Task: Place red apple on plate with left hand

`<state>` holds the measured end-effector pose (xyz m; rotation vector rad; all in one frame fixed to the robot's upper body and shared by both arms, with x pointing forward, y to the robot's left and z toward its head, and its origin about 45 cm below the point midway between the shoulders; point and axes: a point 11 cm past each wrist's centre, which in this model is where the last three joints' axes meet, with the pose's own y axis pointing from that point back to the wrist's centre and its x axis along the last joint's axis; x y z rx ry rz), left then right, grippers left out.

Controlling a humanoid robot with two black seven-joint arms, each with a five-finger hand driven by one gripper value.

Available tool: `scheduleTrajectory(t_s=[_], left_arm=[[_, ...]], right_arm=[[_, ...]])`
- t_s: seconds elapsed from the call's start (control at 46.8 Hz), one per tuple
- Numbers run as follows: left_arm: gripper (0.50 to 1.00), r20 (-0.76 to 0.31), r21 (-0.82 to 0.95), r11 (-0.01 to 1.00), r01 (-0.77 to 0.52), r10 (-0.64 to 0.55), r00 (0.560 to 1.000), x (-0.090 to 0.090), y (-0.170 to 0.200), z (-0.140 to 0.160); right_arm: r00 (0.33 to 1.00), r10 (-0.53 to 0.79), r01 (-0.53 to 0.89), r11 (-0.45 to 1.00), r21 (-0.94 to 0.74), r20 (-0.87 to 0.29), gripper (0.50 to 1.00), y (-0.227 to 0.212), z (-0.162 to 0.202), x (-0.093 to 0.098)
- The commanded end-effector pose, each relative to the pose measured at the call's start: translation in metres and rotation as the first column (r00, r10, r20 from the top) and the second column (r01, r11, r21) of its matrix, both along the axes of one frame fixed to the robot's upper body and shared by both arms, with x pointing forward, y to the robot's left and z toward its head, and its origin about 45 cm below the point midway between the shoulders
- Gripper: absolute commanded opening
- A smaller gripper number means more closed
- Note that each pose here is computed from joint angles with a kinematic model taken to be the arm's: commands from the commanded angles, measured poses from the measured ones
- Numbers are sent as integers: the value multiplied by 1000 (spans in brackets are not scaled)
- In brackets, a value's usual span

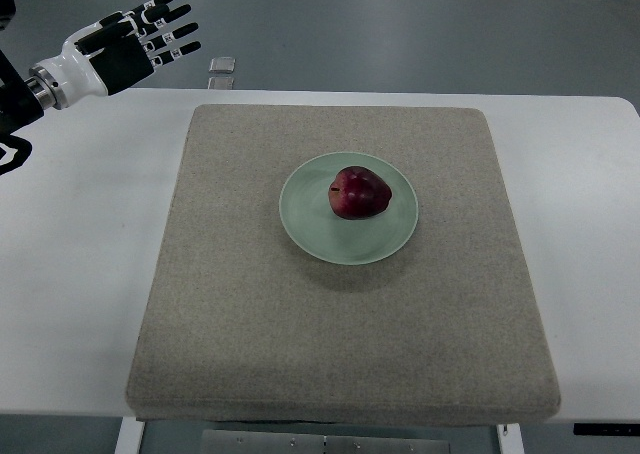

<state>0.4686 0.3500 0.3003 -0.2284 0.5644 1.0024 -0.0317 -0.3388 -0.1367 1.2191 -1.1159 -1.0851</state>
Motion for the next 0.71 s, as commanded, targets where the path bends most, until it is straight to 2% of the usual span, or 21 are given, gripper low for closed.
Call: scheduleTrajectory(t_s=[0.0, 0.684], left_arm=[[996, -4, 1, 1000, -5, 5, 1000, 0, 1, -2], [996, -21, 10, 1000, -22, 22, 1000, 1, 4, -12]], right_arm=[[1000, 0, 0, 1000, -1, 0, 964, 0, 0, 0], [1000, -2, 2, 1000, 15, -2, 964, 3, 0, 0]])
